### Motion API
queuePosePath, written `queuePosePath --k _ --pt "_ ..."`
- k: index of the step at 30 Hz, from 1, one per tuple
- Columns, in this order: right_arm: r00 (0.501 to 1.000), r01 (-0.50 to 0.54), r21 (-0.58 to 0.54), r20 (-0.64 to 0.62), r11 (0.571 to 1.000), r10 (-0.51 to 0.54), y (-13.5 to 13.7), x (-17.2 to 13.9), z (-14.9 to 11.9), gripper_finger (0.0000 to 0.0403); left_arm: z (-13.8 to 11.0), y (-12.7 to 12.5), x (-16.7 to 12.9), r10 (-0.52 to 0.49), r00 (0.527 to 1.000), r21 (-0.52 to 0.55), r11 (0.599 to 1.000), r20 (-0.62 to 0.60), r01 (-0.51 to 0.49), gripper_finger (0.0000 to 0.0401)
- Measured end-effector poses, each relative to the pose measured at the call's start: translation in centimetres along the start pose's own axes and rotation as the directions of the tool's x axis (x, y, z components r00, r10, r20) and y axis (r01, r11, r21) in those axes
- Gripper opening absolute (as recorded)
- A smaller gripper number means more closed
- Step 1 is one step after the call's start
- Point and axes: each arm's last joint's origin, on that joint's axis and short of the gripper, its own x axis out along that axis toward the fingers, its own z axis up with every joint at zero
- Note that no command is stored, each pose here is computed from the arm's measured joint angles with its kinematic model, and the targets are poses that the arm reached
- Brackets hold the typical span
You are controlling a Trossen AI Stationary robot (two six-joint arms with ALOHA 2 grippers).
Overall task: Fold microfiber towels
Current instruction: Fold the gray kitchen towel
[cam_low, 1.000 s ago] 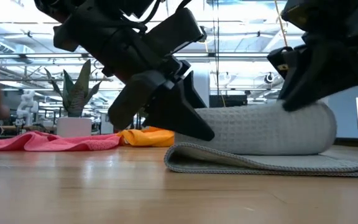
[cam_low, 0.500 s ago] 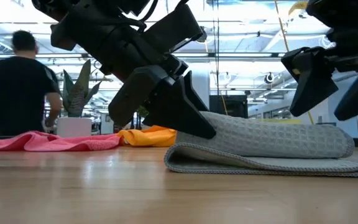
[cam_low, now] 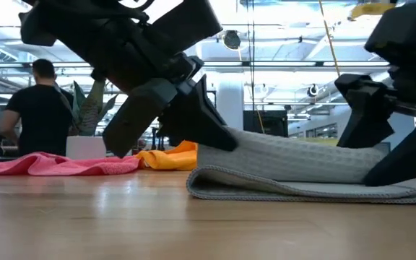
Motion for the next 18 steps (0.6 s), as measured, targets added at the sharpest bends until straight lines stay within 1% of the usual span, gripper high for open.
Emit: queuePosePath --k 3,6,10,14,16,18 --pt "1.0 0.027 -0.04 0.012 0.999 -0.027 0.5 0.0 -0.2 0.0166 -0.2 0.0 0.0 -0.001 1.0 -0.021 1.0 -0.018 0.0 0.0027" --pt "0.999 0.022 -0.062 0.028 0.998 -0.02 0.7 -0.3 -0.1 0.0131 -0.4 -0.1 0.0 -0.001 0.999 -0.045 0.999 -0.035 0.0 0.0024" --pt "0.997 0.034 -0.043 0.076 0.999 -0.031 0.6 -0.8 0.6 0.0074 -0.4 -0.1 -0.1 -0.001 0.999 -0.052 0.999 -0.037 -0.001 0.0008" --pt "0.997 0.038 -0.034 0.075 0.999 -0.036 0.3 -0.9 0.7 0.0017 -0.3 -0.4 -0.2 -0.001 1.0 -0.049 0.999 -0.029 0.0 0.0021" --pt "0.996 0.037 -0.027 0.081 0.999 -0.034 0.1 -1.0 0.9 0.0008 0.0 -0.5 -0.7 -0.004 1.0 -0.044 0.999 -0.02 0.003 0.0028" --pt "0.995 0.032 -0.006 0.1 0.999 -0.031 -0.1 -1.5 1.3 0.0012 0.5 -0.5 -1.4 -0.006 1.0 -0.051 0.999 0.005 0.006 0.0027"
